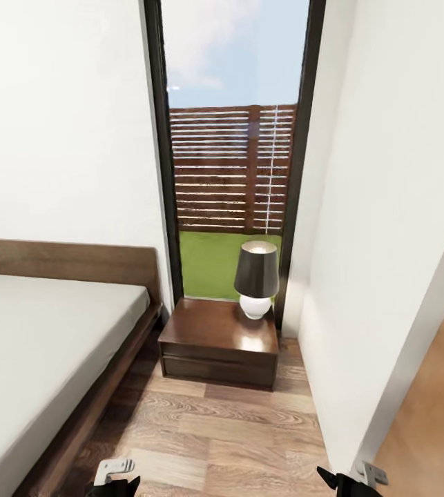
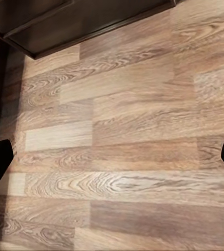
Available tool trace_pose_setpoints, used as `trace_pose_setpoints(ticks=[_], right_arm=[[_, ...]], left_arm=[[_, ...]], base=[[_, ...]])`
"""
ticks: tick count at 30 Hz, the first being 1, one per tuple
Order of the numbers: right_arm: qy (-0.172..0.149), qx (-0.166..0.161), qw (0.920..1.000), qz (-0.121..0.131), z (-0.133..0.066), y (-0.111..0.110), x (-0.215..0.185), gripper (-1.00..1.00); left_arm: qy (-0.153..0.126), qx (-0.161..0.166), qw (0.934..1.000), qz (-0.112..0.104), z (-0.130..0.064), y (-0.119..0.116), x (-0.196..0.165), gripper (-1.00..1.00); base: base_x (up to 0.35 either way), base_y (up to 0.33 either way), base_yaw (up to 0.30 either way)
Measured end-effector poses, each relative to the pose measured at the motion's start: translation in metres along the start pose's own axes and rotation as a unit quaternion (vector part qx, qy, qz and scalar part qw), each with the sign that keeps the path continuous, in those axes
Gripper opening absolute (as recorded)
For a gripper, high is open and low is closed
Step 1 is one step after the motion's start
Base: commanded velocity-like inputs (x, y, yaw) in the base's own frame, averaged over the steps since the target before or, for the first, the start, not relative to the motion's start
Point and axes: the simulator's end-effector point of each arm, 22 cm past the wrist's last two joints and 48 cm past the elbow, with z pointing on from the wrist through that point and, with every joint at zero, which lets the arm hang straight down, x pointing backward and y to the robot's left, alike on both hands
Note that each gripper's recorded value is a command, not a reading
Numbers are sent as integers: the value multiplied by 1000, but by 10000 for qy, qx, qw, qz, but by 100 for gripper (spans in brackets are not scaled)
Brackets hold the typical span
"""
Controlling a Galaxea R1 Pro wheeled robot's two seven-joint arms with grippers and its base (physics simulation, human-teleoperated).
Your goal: In the bedroom, move the book from the bed onto either nightstand, and place the two sandals side by side next to the bed.
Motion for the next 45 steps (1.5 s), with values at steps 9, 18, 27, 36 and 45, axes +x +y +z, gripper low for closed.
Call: trace_pose_setpoints(ticks=[9,18,27,36,45], right_arm=[[-1,1,10000,-1,-1,0,0,100],[4,3,10000,2,-1,0,1,100],[7,3,10000,5,0,0,1,100],[6,4,10000,4,0,0,1,100],[6,-1,10000,3,0,0,1,100]], left_arm=[[-2,0,10000,0,0,0,0,100],[-2,0,10000,0,0,0,0,100],[0,0,10000,1,0,0,0,100],[0,0,10000,1,0,0,0,100],[-1,0,10000,-1,0,0,0,100]], base=[[228,0,119],[285,0,4],[56,0,146],[1,0,288],[70,-19,291]])
